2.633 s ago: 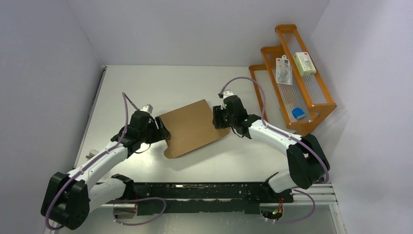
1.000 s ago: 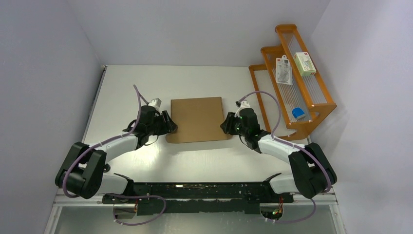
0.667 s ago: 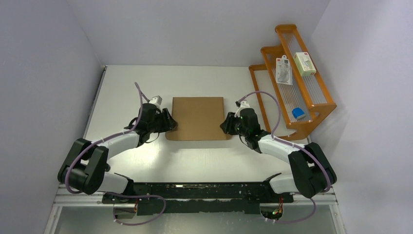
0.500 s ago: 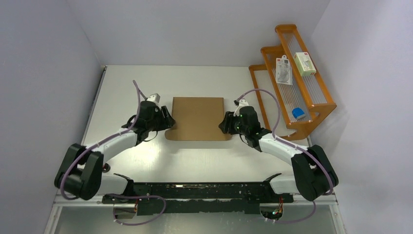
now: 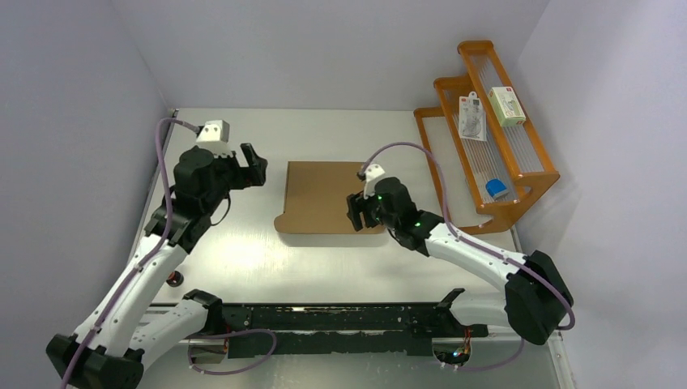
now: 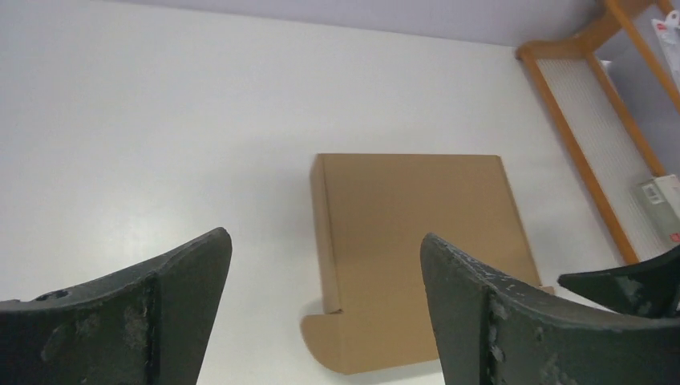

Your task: Fold the paper box

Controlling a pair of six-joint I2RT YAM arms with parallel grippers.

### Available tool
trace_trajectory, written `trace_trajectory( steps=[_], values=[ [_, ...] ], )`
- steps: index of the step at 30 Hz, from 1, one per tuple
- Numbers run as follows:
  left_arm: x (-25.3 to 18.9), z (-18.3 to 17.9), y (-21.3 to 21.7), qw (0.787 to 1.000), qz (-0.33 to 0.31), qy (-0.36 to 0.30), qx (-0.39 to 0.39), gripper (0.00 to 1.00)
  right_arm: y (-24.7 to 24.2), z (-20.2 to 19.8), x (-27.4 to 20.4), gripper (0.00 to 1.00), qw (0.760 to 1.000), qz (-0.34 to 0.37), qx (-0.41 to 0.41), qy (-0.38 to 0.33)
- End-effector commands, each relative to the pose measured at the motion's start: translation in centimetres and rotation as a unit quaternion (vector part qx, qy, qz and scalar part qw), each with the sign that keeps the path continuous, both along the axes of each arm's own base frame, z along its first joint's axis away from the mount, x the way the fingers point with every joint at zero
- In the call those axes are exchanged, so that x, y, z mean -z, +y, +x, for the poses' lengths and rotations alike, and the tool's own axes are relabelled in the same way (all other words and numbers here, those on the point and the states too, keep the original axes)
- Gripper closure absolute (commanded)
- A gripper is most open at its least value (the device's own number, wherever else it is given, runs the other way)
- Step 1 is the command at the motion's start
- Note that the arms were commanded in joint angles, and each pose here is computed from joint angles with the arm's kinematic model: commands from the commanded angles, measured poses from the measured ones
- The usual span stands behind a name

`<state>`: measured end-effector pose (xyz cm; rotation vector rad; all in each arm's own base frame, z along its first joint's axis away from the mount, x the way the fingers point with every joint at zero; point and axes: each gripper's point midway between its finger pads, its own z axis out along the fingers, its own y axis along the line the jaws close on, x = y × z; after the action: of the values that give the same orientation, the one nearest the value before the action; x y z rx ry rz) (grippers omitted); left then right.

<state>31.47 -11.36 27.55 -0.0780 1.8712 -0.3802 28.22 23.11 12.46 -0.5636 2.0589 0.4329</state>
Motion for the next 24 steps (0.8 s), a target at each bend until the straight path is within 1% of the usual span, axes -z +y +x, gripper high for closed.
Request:
trace_trajectory(
  steps=[1,4,8,12,14,18,21,24],
  values=[
    [0.0,-0.9,3.5,0.993,0.111,-0.01,-0.026,0.07,1.4,-1.2,0.3,0.28,0.994,-0.092,-0.062,-0.019],
    [-0.2,-1.5,5.1,0.989,0.136,-0.027,-0.051,0.03,3.3,-2.6,0.6,0.26,0.982,-0.148,-0.11,-0.039],
    [-0.2,-2.8,6.0,0.988,0.129,-0.054,-0.067,0.03,4.4,-4.7,1.6,0.25,0.956,-0.236,-0.157,-0.072],
    [0.0,-3.8,7.8,0.984,0.125,-0.057,-0.111,0.03,5.8,-6.1,1.8,0.25,0.927,-0.304,-0.184,-0.119],
    [-0.2,-4.1,8.3,0.983,0.122,-0.056,-0.125,0.03,6.8,-6.5,1.8,0.26,0.914,-0.328,-0.186,-0.149],
    [-0.4,-4.3,8.9,0.981,0.119,-0.055,-0.14,0.03,7.9,-6.6,2.3,0.27,0.879,-0.388,-0.175,-0.218],
    [-0.5,-4.5,9.1,0.981,0.116,-0.059,-0.145,0.03,8.2,-5.9,2.8,0.27,0.861,-0.415,-0.161,-0.247],
    [-0.7,-4.7,9.3,0.981,0.113,-0.061,-0.149,0.03,8.1,-5.1,3.5,0.29,0.837,-0.451,-0.146,-0.274]
  ],
)
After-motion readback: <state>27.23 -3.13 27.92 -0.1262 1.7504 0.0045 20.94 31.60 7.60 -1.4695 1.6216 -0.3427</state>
